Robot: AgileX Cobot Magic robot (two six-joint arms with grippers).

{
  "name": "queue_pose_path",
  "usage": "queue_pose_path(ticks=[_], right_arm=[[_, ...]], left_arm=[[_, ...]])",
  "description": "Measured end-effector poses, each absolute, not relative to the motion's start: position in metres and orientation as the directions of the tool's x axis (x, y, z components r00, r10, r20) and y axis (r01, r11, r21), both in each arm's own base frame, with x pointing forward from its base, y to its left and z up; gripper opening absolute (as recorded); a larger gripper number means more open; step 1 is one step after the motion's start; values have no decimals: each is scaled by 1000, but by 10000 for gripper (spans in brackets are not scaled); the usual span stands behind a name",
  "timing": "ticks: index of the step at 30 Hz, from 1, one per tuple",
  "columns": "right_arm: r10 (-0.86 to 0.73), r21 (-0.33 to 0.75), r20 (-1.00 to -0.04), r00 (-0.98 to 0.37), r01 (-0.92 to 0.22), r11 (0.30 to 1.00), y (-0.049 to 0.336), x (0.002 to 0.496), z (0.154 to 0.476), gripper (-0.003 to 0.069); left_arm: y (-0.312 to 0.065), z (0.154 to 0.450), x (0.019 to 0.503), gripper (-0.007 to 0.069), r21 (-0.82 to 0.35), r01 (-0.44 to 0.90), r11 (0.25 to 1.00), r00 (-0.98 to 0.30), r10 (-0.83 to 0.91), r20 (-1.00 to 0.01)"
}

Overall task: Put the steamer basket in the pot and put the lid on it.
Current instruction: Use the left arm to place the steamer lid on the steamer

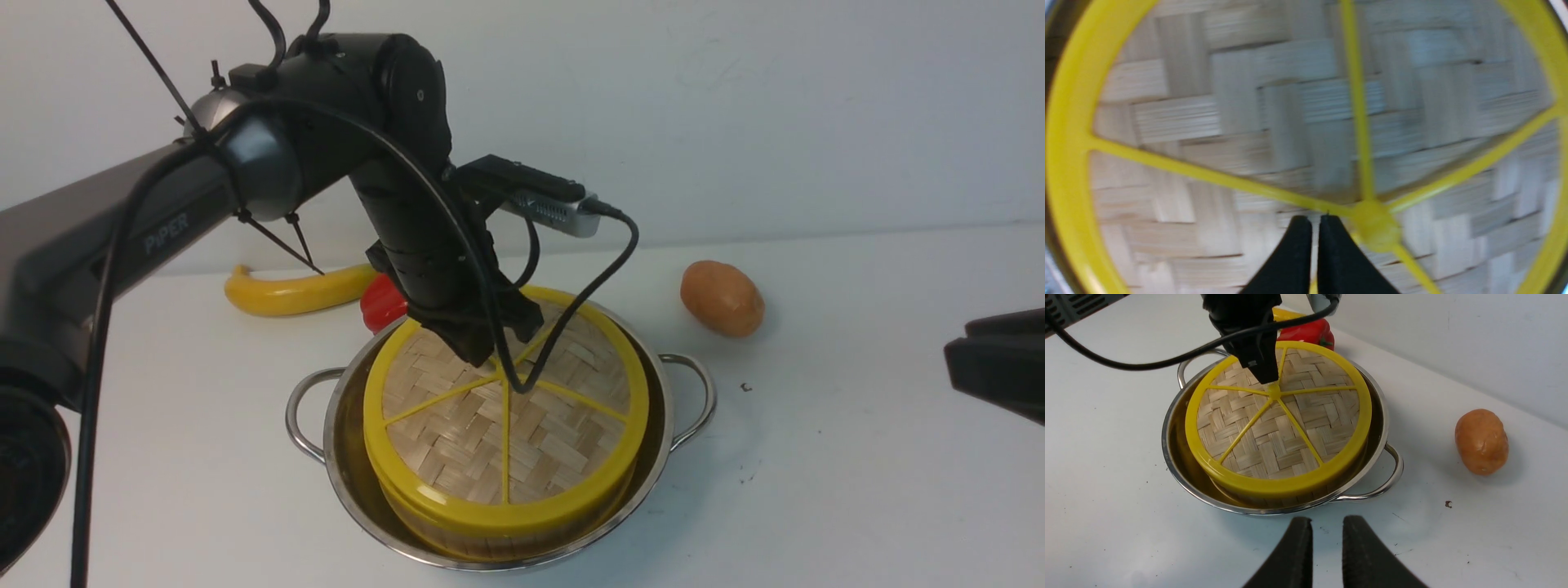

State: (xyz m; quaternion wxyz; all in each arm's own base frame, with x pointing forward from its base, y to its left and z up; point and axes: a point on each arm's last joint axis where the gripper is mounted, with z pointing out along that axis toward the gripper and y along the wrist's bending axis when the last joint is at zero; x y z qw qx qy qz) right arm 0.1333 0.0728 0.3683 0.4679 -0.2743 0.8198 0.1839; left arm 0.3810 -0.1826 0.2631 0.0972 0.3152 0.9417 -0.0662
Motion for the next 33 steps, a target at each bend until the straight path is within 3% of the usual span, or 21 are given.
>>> queue_pose_path(ticks=[14, 22, 33], right_arm=[[-274, 61, -866, -419, -632, 773, 74, 132, 368, 104], [-273, 64, -865, -421, -633, 772, 74, 132, 368, 104], [-272, 69, -864, -423, -635, 769, 75, 131, 368, 108]], left_arm=[[-180, 249, 389, 17, -7, 599, 801, -785, 585, -202], [-172, 249, 394, 17, 100, 586, 804, -783, 594, -184], [-176, 251, 397, 17, 68, 584, 809, -779, 582, -233]])
